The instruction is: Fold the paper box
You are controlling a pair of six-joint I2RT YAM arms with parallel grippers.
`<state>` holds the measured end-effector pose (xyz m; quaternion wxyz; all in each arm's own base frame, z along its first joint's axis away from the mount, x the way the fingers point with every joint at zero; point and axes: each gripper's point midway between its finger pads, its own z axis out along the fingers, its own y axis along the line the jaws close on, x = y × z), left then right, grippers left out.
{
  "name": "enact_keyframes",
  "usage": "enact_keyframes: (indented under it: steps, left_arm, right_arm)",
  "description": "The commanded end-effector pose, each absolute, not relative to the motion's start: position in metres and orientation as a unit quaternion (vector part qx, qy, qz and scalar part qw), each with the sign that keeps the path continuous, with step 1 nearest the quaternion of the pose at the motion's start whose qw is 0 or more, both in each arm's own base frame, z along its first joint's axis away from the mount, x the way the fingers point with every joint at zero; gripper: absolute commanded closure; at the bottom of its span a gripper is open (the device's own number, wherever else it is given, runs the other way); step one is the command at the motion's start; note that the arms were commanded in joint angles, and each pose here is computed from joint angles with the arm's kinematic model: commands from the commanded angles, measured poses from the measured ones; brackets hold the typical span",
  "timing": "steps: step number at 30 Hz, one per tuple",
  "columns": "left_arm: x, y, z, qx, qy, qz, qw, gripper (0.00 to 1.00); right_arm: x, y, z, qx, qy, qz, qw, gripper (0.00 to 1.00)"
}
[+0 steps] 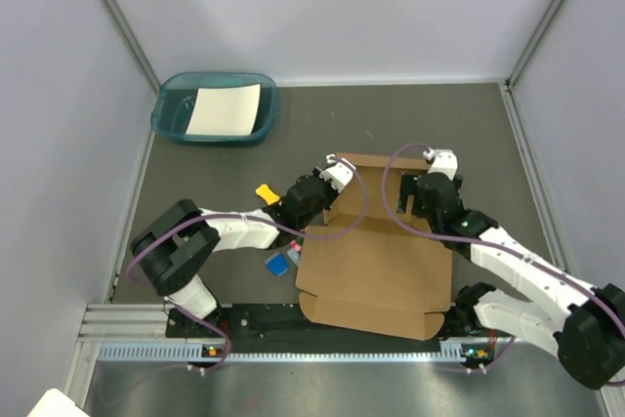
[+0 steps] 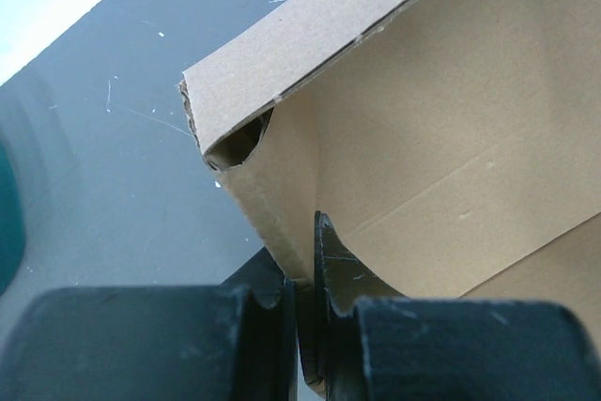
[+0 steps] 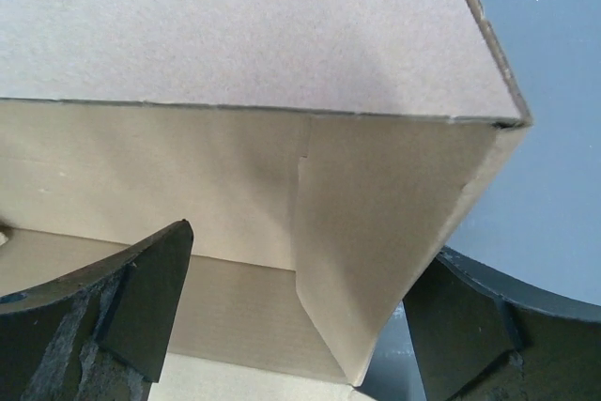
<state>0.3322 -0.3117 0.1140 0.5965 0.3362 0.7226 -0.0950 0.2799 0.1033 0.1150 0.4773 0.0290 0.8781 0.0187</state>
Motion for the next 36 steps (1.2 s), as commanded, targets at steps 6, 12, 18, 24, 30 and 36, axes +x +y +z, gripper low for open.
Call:
enact_keyframes:
  steps: [6, 12, 18, 24, 30, 36]
  left_arm:
    - [0.306, -0.324, 0.090, 0.401, 0.724, -0.099, 0.553, 1.00]
    - [0.313, -0.313, 0.098, 0.373, 0.726, -0.064, 0.575, 1.00]
    - [0.317, -0.302, 0.101, 0.355, 0.727, -0.041, 0.587, 1.00]
    - [0.314, -0.303, 0.101, 0.357, 0.725, -0.046, 0.587, 1.00]
    - [0.312, -0.305, 0.103, 0.359, 0.722, -0.052, 0.589, 1.00]
    - [0.309, -0.305, 0.103, 0.359, 0.721, -0.054, 0.590, 1.00]
  right_arm:
    - [0.284, 0.117, 0.168, 0.050, 0.815, 0.109, 0.567, 0.13]
    - [0.276, 0.109, 0.169, 0.069, 0.809, 0.112, 0.572, 0.12]
    - [0.272, 0.090, 0.176, 0.101, 0.798, 0.088, 0.588, 0.12]
    - [0.269, 0.072, 0.163, 0.137, 0.795, 0.065, 0.587, 0.18]
    - [0.271, 0.067, 0.148, 0.146, 0.802, 0.049, 0.577, 0.24]
    - [0.276, 0.065, 0.143, 0.155, 0.800, 0.045, 0.577, 0.38]
